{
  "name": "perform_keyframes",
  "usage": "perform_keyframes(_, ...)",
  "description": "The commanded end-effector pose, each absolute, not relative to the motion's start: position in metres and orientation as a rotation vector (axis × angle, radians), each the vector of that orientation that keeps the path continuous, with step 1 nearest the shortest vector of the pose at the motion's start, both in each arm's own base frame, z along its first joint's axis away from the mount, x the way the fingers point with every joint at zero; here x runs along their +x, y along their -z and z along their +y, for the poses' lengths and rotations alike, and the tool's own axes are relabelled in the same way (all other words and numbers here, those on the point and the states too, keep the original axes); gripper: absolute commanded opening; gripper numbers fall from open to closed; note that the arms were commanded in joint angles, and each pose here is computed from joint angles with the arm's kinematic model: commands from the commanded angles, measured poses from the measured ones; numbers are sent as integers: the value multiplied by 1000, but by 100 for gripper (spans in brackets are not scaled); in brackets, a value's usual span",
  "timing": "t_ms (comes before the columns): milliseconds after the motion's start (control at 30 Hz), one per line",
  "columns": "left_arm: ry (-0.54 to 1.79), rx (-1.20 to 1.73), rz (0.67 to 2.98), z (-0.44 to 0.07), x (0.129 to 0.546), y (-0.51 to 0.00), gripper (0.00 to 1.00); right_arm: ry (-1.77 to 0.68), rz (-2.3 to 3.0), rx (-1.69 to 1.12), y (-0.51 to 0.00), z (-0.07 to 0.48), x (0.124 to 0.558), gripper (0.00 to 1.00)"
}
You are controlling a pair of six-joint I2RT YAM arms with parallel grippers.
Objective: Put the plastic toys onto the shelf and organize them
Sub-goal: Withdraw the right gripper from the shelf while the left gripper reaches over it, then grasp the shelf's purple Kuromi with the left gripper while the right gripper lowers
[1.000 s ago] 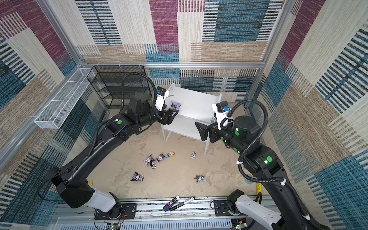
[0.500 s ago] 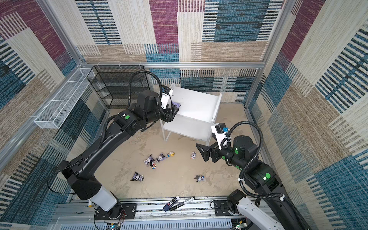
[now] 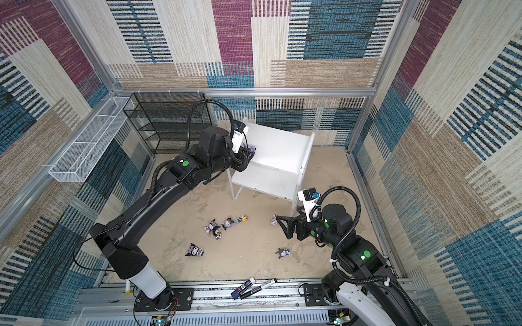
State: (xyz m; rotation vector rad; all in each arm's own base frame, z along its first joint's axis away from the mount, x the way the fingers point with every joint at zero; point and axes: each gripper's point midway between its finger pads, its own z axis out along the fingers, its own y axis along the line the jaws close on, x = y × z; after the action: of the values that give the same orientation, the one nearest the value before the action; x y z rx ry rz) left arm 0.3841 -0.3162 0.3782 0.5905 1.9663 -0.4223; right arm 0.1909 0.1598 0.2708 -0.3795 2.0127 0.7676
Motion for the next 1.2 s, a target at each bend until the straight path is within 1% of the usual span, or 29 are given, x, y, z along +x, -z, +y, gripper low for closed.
perform_keyframes(0,408,585,1932,-317,389,-387,40,-779,2010,-328,-275,159,195,99)
perform_keyframes(200,413,585,1931,-319,390,-388,38,-782,2057,-284,-264,161,202,100)
perform_keyframes(367,439,595,1921,-320,386,-394,25,-818,2084,-228,-252,164,204,100)
perform_keyframes(500,480,606,1914,-322,380,-400,22,-836,2129,-180,-234,166,204,99)
perform_keyframes(600,520,615,1913,-327,374,-401,18,-833,2144,-180,-232,170,201,100)
perform_keyframes(733,570,655,1899,-344,360,-405,18,-824,2204,-187,-218,181,195,100)
perform_keyframes(1000,583,672,1895,-382,337,-403,17,-818,2305,-140,-180,195,179,99)
perform_keyframes(1167,535,658,1896,-404,330,-396,17,-775,2363,-125,-159,199,172,100)
